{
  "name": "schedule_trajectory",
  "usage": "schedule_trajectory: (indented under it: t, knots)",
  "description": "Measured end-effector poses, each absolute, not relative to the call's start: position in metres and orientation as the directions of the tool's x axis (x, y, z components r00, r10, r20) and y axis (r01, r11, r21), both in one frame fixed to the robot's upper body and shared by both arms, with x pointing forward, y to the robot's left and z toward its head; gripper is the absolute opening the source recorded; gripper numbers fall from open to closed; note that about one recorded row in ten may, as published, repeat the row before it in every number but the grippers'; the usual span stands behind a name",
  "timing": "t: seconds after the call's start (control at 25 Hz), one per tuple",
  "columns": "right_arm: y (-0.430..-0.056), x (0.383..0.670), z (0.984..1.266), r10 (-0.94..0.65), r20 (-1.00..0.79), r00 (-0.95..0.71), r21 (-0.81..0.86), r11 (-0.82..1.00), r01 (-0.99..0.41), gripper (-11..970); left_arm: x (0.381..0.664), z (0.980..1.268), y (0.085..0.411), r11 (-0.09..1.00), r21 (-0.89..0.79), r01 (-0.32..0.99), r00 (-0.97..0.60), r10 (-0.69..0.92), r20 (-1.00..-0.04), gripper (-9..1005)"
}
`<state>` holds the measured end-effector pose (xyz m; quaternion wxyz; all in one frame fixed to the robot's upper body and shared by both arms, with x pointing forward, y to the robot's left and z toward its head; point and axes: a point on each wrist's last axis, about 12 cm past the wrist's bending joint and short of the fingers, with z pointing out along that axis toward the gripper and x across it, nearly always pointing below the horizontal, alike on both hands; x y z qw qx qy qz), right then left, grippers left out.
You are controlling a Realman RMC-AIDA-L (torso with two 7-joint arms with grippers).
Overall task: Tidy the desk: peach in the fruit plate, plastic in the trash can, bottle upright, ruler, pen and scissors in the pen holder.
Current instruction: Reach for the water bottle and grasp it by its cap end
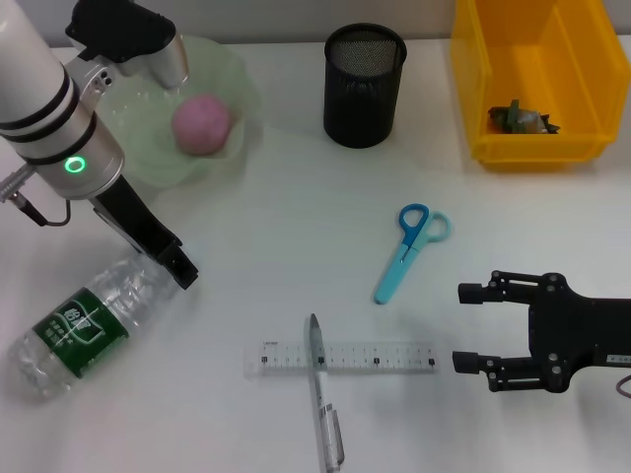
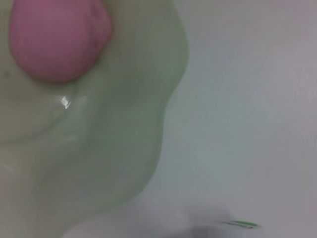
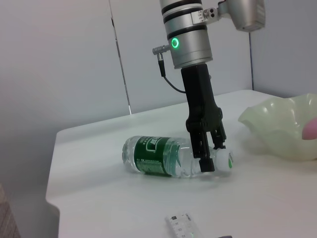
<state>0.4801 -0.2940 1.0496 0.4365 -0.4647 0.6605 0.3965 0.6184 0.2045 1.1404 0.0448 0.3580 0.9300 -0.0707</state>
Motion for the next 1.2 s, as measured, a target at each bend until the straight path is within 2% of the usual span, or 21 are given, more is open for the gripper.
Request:
schedule_trajectory:
  t: [1.2]
  knots:
    - [-0.2930,0.4796,1.0495,-0.262,-0.947,-0.188,0.120,0.254,-0.960,780,0.6188,1.1393,0.1975,0.709,-0.069,0.702,-0.711,0.692,-0.125,782]
